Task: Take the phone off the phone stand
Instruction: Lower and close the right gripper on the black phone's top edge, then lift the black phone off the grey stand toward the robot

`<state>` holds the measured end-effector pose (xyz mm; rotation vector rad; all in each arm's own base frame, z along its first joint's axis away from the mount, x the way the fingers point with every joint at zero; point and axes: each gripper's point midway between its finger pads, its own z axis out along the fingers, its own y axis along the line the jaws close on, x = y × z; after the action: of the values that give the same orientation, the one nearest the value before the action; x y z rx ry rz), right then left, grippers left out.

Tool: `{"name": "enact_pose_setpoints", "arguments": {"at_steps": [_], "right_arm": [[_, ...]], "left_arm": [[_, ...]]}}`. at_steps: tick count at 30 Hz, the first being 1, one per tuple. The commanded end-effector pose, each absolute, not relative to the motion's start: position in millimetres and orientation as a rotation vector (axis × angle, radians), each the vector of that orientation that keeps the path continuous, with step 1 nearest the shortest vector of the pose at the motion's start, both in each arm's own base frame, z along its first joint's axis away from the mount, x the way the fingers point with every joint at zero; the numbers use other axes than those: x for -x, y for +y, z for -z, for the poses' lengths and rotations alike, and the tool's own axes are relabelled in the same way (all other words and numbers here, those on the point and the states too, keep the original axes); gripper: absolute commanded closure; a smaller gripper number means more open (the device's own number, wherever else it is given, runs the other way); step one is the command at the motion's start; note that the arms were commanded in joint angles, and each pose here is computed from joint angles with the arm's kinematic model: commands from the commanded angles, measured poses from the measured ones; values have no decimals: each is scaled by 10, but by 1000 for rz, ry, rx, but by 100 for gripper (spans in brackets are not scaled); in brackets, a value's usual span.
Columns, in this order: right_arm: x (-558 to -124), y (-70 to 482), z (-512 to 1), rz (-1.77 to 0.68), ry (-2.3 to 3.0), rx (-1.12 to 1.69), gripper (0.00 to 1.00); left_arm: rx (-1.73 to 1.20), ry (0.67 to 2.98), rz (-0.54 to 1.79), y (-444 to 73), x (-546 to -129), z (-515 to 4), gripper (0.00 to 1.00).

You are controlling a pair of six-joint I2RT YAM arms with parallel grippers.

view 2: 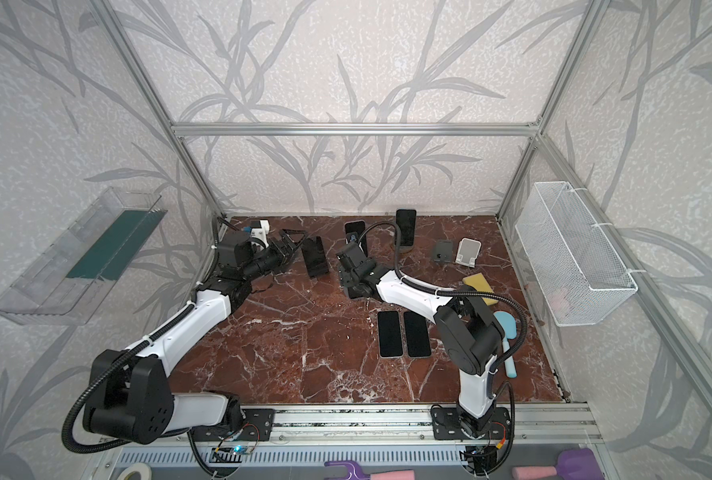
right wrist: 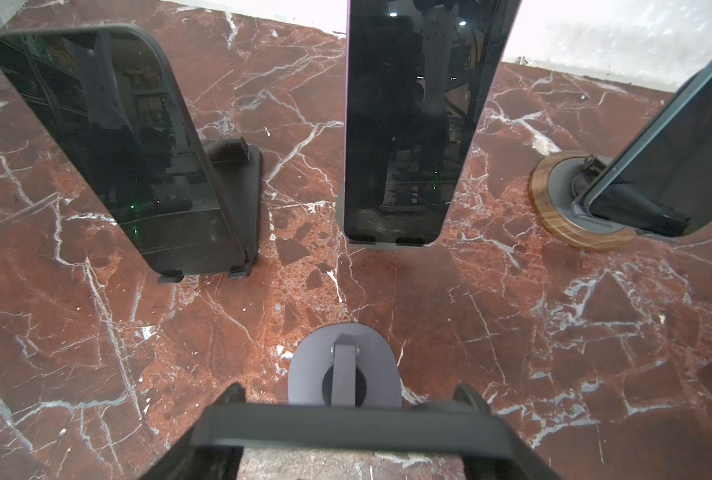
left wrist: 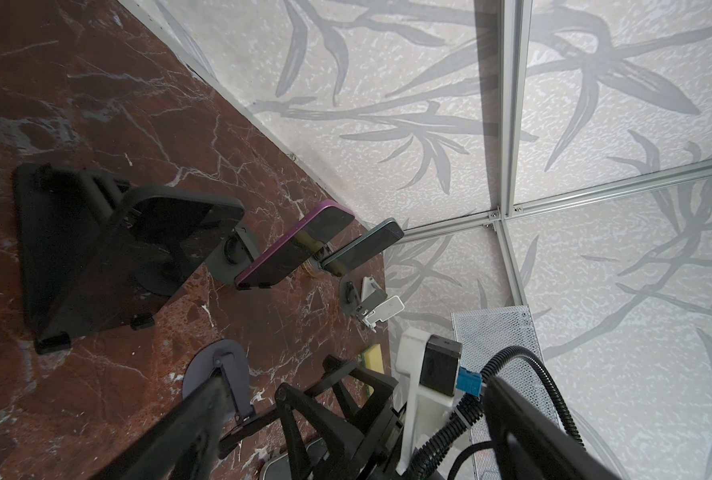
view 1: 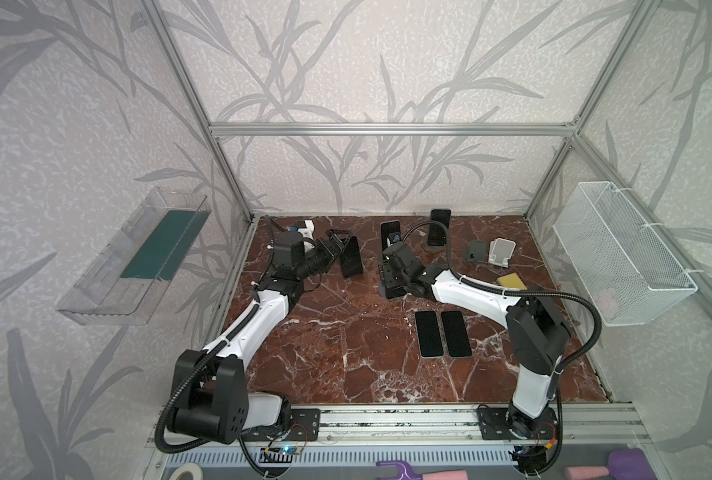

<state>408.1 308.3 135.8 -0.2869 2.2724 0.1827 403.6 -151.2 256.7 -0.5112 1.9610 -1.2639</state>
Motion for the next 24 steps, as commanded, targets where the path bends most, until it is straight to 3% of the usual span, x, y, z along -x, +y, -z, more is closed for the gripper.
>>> {"name": "enact_pose_setpoints", "arguments": {"at_steps": [1, 24], "right_arm": [[-4098, 3044, -1662, -209, 2192, 264, 27], [-3803, 2788, -2287, -288, 2092, 220, 28]], "left_arm": [[456, 1910, 1293, -1553, -4020, -2771, 3], [477, 1907, 1292, -1537, -4030, -2739, 5]]}}
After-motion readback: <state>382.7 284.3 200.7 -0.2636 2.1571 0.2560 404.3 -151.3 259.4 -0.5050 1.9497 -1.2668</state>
